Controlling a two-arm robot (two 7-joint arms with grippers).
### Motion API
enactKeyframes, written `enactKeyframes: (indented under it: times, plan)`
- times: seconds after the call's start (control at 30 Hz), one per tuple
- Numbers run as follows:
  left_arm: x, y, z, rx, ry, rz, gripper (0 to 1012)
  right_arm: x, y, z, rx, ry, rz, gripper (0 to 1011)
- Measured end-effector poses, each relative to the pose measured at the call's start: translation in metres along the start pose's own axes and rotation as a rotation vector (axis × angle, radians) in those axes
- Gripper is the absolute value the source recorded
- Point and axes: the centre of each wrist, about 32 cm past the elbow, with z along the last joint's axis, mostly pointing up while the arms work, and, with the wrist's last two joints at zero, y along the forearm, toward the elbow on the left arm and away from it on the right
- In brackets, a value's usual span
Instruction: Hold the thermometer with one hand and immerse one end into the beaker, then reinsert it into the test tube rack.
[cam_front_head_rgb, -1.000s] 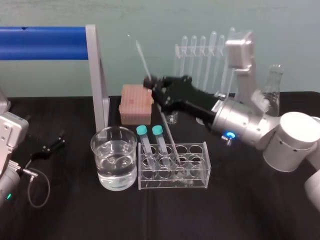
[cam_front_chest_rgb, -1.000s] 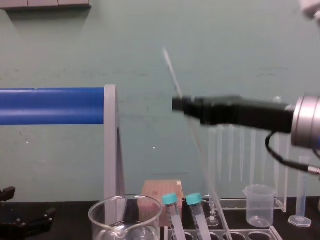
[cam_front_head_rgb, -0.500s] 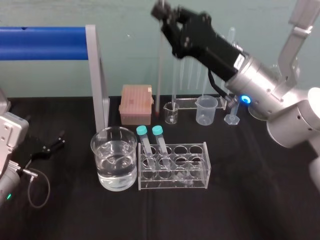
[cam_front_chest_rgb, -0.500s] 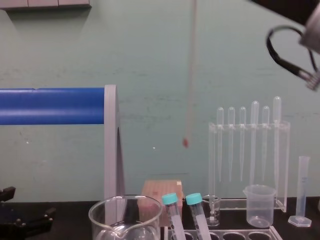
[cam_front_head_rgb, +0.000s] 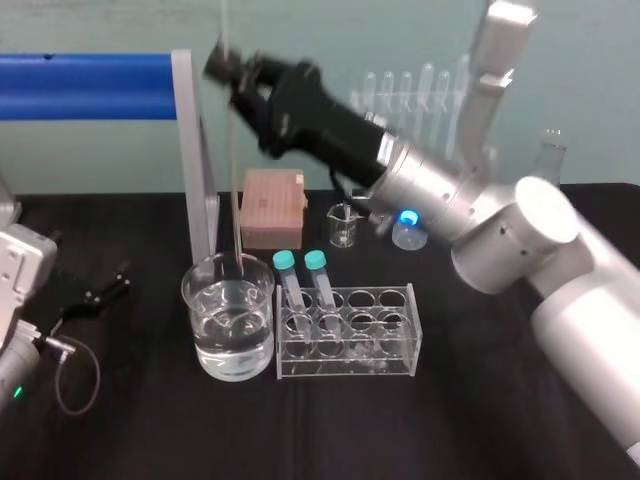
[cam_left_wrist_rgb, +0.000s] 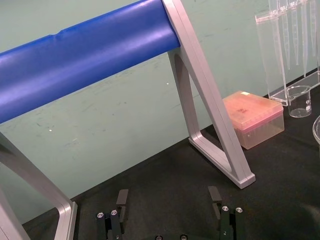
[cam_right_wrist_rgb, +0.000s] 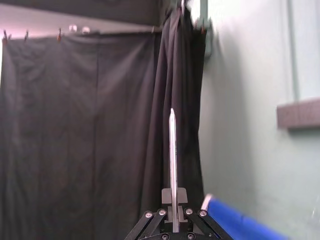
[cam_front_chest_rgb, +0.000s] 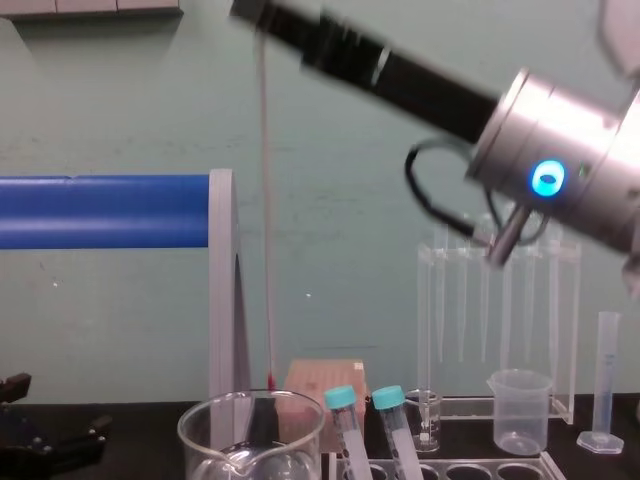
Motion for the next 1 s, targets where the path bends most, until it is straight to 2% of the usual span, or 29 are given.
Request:
enactKeyframes:
  times: [0.03, 0.17, 0.37, 0.57, 0.77, 1.0]
  plan:
    - [0.0, 0.0, 0.0, 0.0, 0.0, 0.0, 1008, 0.0008, -0.002, -0.009, -0.026, 0.012, 0.006, 56]
    - [0.0, 0.0, 0.0, 0.0, 0.0, 0.0, 1008, 0.001, -0.007, -0.028, -0.071, 0.037, 0.021, 55]
    - [0.0, 0.0, 0.0, 0.0, 0.0, 0.0, 1008, 0.0013, -0.012, -0.047, -0.074, 0.042, 0.03, 56]
    - [0.0, 0.0, 0.0, 0.0, 0.0, 0.0, 1008, 0.0015, -0.015, -0.06, -0.078, 0.017, 0.025, 56]
    - [0.0, 0.0, 0.0, 0.0, 0.0, 0.0, 1008, 0.0009, -0.018, -0.071, -0.106, -0.002, 0.022, 56]
    - [0.0, 0.0, 0.0, 0.0, 0.0, 0.0, 1008, -0.0014, -0.021, -0.078, -0.128, -0.002, 0.018, 55]
